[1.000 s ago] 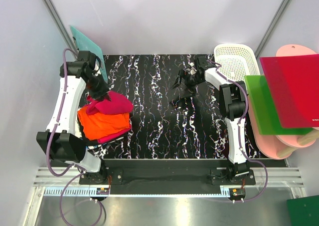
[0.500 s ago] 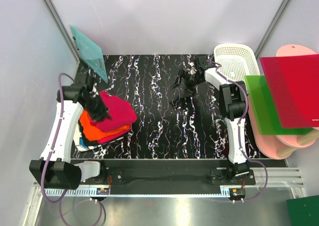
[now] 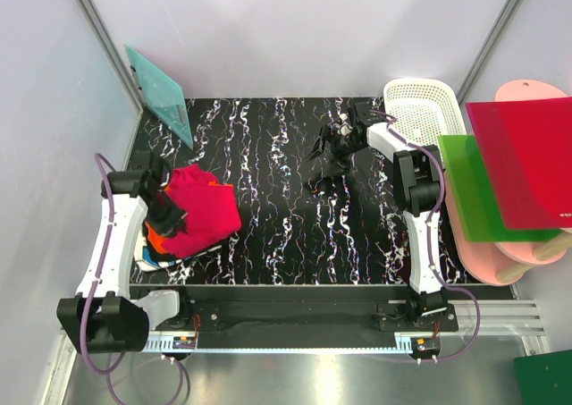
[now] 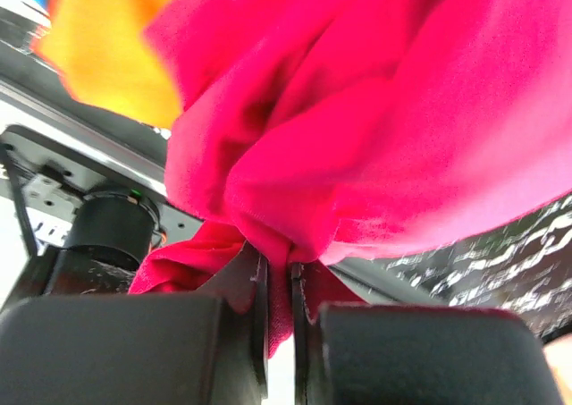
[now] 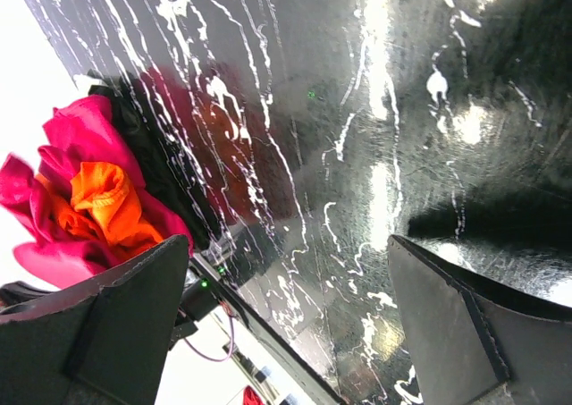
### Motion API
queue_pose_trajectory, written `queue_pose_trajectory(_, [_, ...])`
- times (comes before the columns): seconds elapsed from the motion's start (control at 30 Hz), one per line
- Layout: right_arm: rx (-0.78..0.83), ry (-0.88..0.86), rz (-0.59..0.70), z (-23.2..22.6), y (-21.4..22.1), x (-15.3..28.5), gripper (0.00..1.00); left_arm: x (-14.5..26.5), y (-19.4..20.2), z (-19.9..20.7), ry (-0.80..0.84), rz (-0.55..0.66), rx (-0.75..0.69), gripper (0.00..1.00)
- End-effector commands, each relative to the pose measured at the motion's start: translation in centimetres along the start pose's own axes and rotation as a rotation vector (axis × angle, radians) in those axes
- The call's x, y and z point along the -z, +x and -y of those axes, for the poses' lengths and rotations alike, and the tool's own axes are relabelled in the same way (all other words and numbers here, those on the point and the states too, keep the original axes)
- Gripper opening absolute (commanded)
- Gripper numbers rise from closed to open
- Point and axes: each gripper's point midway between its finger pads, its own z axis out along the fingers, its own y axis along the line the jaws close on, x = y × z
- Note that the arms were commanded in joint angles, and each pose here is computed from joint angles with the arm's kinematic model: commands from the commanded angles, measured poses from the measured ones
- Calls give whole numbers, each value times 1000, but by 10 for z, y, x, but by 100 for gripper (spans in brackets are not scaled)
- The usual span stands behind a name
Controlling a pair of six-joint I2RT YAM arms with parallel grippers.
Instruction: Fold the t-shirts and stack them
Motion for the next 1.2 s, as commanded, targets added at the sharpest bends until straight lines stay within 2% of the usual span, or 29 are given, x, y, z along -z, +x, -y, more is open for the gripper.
queue_pose_trajectory(0.0, [30, -52, -10, -19, 7, 4, 100, 19, -28, -18, -143, 97, 68, 0])
queue_pose_trajectory(0.13, [30, -53, -10, -20, 9, 5, 100, 23, -46, -21, -178, 157, 98, 0])
queue_pose_trajectory(0.33, [32, -61, -16, -21, 10, 4, 100, -2, -35, -50, -283, 128, 180, 0])
queue_pose_trajectory(0.53, [28, -61, -26, -20, 12, 2, 100, -3, -51, -53, -261, 189, 257, 0])
queue_pose_trajectory(0.67, [27, -62, -27, -20, 12, 1, 100, -7, -67, -41, -230, 204, 237, 1])
queue_pose_trajectory(0.8, [30, -66, -35, -22, 15, -1, 100, -7, -80, -17, -141, 182, 172, 30])
queue_pose_trajectory(0.83, [30, -64, -38, -21, 16, -2, 100, -6, -80, -15, -133, 178, 164, 58])
queue_pose_trajectory(0.9, [33, -63, -37, -21, 17, -1, 99, 3, -83, -14, -117, 214, 164, 99])
queue_pose_trajectory(1.07, [34, -64, -41, -21, 18, -2, 100, 53, -100, -14, -26, 417, 172, 99])
queue_pose_trajectory(1.17, [30, -66, -44, -21, 18, -4, 100, 92, -109, -7, 84, 563, 168, 99])
